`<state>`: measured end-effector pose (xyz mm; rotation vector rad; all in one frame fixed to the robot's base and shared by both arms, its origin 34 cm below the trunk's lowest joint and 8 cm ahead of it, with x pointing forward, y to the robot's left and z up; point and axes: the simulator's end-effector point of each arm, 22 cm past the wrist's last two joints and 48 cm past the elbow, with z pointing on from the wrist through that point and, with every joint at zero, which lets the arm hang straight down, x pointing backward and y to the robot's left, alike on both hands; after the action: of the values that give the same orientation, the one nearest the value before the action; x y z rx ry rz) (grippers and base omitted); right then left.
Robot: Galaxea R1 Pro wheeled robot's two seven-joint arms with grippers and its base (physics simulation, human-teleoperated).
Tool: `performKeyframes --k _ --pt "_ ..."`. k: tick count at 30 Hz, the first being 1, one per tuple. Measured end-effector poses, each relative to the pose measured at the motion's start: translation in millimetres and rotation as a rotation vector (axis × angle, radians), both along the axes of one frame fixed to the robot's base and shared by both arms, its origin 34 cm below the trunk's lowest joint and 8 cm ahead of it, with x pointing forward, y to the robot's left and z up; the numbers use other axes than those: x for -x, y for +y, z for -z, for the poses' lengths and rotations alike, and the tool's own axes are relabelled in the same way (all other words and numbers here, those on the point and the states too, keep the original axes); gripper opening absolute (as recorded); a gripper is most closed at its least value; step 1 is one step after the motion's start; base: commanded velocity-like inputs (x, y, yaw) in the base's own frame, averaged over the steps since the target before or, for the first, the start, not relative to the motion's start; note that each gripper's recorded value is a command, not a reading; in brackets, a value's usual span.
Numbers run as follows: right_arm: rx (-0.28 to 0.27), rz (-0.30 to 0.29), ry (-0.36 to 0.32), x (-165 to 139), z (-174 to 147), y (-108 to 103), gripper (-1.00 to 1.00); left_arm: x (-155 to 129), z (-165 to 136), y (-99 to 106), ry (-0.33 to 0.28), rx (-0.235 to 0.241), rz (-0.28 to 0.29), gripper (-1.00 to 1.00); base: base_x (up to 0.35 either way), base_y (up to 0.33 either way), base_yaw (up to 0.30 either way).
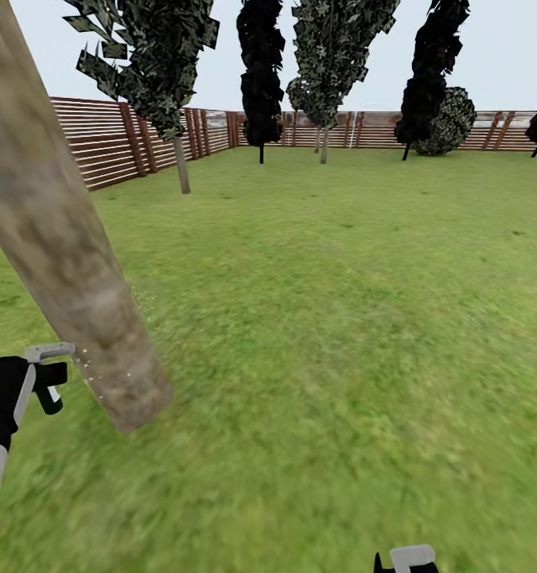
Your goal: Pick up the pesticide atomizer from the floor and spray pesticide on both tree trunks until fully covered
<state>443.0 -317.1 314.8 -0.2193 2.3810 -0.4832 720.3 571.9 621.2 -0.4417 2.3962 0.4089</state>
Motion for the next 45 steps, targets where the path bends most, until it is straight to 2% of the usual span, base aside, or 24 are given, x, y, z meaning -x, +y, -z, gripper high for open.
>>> performKeyframes --k 15,27,40,45 --pt "0.0 0.0 0.0 0 0 0 1.0 0 0 0 -0.001 0.001 -0.001 -1.0 0.004 -0.272 0.0" --pt "0.0 0.001 0.0 0 0 0 1.0 -2 -3 0 -0.007 0.001 -0.001 -1.0 0.131 -0.271 0.004" --pt "0.0 0.0 0.0 0 0 0 1.0 -4 -4 -2 -0.011 0.005 -0.001 -1.0 0.206 -0.215 0.266" --pt "-0.001 0.0 0.001 0 0 1 1.0 10 23 -11 0.034 0.025 0.004 -1.0 0.101 -0.044 0.277"
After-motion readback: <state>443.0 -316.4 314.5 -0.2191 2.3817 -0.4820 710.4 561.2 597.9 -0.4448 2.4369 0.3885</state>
